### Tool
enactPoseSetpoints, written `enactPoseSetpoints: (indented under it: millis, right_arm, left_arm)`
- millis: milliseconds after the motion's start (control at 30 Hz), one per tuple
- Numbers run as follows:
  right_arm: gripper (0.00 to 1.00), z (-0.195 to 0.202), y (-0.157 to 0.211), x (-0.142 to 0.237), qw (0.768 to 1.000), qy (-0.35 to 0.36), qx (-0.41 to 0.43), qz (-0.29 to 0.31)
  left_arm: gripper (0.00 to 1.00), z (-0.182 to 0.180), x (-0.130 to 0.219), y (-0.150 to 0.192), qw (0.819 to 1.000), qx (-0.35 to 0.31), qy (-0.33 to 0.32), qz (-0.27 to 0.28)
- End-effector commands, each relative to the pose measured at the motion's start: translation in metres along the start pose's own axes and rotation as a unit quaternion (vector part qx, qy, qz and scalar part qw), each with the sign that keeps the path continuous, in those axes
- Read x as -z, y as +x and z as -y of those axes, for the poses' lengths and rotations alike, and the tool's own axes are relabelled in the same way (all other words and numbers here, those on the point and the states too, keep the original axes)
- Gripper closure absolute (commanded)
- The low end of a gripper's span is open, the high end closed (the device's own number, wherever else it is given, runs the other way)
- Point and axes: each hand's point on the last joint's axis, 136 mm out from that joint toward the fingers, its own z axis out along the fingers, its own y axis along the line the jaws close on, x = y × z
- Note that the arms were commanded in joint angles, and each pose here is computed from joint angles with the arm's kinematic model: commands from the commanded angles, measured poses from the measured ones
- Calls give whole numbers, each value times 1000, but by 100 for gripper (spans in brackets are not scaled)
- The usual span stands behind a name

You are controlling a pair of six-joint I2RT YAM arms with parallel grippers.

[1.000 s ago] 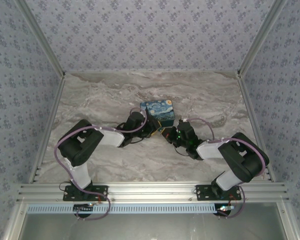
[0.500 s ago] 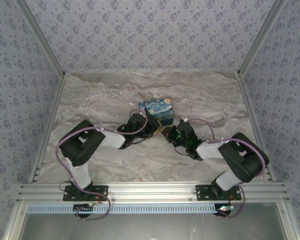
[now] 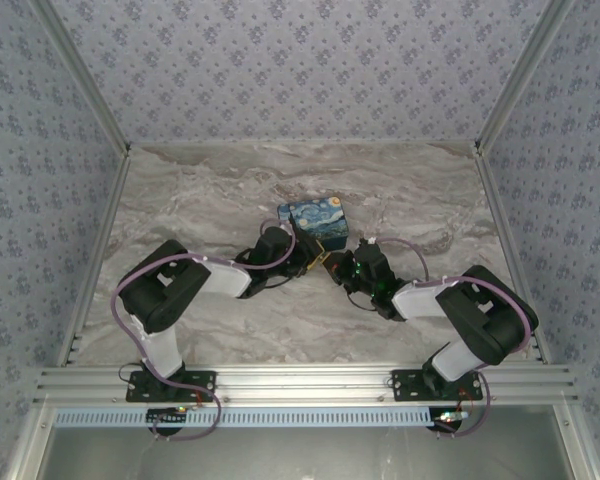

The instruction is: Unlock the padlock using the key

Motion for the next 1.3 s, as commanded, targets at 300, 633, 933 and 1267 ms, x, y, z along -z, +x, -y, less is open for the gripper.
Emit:
enactPoseSetpoints:
  millis: [300,633,933,1267]
  right_arm:
    - [100,-12,-4,4,1000,-17,-12,14]
    - [83,-5,-6,15,1000,4,24,16]
    - [61,11,-12,35,989,59,134,21]
    - [51,-30,-32,78,901,57,424,69]
  left_arm:
    - [86,-25,-4,13,997,40,-55,-24]
    - [100,-20,-2,8,998,35,-52,-13]
    - [100,-8,7,0,999,20,-46,-2]
    - [100,8,13,-3,999,22,-34,1]
